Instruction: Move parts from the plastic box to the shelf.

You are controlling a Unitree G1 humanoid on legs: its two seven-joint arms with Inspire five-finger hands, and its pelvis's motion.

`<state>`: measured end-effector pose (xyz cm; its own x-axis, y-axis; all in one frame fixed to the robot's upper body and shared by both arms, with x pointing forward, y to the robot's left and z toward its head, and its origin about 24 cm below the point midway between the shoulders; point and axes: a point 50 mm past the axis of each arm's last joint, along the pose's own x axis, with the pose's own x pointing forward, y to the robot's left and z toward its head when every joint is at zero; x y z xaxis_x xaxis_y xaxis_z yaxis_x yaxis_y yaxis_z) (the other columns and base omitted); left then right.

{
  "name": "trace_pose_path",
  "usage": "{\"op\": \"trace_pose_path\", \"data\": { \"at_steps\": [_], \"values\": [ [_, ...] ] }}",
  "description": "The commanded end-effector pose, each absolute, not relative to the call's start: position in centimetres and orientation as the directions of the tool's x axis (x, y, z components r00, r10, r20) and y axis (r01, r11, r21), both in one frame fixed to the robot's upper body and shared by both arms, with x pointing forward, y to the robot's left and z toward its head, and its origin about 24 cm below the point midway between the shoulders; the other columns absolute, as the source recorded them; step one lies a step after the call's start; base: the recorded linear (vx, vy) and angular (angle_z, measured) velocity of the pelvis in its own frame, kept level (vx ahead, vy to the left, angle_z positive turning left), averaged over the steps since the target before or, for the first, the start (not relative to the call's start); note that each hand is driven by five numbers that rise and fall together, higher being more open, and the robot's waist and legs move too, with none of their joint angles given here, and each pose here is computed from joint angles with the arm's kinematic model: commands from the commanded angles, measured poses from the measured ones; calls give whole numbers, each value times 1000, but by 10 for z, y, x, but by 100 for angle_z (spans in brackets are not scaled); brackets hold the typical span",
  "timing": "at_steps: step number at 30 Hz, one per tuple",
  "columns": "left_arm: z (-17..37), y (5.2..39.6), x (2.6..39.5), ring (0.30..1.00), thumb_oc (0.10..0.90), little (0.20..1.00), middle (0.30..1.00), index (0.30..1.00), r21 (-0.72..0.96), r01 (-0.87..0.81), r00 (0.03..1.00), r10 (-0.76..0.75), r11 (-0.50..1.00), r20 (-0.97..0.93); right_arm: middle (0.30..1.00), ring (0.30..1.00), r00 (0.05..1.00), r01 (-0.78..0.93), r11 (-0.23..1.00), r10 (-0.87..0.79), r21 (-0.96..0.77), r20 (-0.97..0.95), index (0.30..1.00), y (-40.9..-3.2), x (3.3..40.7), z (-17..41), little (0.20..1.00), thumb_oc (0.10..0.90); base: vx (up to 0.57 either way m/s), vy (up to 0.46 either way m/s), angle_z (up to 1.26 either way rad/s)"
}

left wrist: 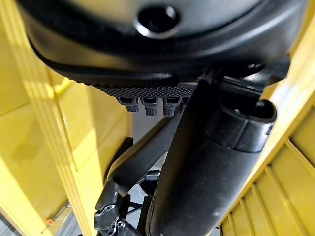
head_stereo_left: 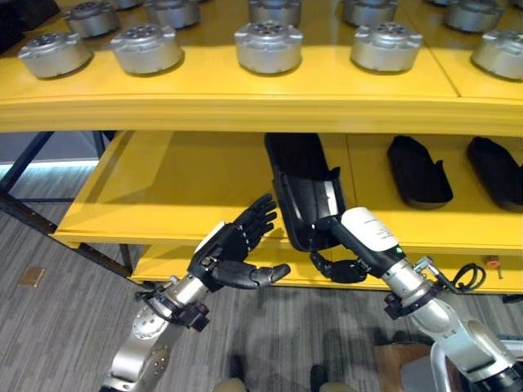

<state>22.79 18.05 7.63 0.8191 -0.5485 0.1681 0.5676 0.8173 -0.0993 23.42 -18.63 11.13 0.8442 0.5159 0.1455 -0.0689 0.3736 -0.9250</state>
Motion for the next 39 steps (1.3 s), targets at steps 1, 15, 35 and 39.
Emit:
{"op": "trace_pose_path", "data": {
  "at_steps": [1,15,35,39],
  "values": [
    [124,186,226,1000,900,1000,1000,1000,35,549,734,-502,835,457,300,300,704,131,490,567,-862,429,300,-177,235,168,300,400,74,301,-19],
    [127,196,232,1000,900,1000,1000,1000,90,482,769,-470,871,433,300,300,797,166,535,421,-828,432,300,-190,238,161,300,400,104,237,6],
    [143,186,240,1000,900,1000,1000,1000,89,509,731,-485,856,480,300,300,926,129,441,268,-888,268,300,-226,275,135,300,400,35,-68,0],
    [139,184,239,1000,900,1000,1000,1000,64,525,733,-489,849,472,300,300,943,71,394,273,-916,190,300,-228,279,126,300,400,51,-59,-2]
  ]
}}
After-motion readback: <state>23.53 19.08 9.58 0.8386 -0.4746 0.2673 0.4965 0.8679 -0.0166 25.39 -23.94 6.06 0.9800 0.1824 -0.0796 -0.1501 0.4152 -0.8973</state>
